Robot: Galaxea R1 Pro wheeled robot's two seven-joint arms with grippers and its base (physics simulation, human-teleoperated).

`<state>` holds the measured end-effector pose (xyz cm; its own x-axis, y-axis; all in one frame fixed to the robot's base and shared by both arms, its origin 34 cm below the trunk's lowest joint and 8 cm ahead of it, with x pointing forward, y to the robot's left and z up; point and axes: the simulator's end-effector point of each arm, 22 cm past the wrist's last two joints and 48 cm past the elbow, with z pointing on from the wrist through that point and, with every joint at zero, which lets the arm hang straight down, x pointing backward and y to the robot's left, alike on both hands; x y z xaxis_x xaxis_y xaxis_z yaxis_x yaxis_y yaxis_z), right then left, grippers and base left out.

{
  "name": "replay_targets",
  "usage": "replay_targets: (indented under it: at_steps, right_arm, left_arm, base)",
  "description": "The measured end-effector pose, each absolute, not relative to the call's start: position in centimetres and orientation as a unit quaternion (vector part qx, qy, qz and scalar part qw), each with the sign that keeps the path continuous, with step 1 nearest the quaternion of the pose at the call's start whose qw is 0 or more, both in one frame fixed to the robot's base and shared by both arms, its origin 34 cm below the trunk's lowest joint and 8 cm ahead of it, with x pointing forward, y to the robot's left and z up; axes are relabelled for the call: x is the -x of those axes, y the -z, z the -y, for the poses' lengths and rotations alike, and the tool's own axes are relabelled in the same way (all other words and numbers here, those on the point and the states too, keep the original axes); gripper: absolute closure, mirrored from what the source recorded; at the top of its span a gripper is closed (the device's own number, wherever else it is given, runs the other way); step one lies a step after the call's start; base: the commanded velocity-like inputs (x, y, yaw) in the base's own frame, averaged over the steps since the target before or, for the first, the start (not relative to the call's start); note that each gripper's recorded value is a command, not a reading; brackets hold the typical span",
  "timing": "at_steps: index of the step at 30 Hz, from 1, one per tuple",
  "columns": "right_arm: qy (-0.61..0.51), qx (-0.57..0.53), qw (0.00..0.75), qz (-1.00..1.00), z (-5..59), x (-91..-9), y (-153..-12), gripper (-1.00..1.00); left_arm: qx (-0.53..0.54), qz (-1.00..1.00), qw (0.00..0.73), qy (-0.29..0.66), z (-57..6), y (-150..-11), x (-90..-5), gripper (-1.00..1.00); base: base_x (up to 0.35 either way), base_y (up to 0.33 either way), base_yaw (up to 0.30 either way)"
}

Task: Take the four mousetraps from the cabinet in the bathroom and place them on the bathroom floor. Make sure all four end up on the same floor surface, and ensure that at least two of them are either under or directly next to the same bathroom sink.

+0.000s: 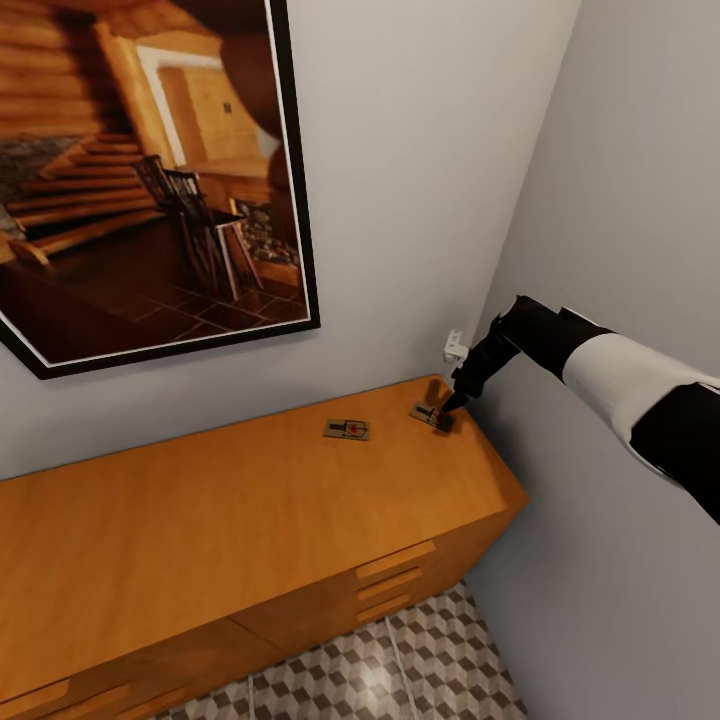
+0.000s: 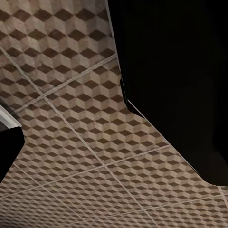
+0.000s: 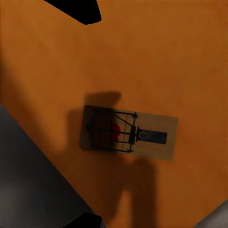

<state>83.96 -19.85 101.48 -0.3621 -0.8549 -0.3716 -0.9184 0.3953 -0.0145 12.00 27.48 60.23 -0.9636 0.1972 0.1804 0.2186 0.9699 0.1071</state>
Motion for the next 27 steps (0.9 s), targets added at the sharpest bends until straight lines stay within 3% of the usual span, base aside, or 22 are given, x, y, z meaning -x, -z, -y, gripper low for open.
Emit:
replay_targets:
  at_steps: [27]
  right_arm:
    - [-0.098, 0.541, 0.162, -0.82, 19.92, -83.97, -101.48, -1.0]
  left_arm:
    - [0.105, 0.989, 0.085, 0.063, -27.49, -60.25, -11.93, -1.0]
  base:
    - [0.0, 0.0, 0.0]
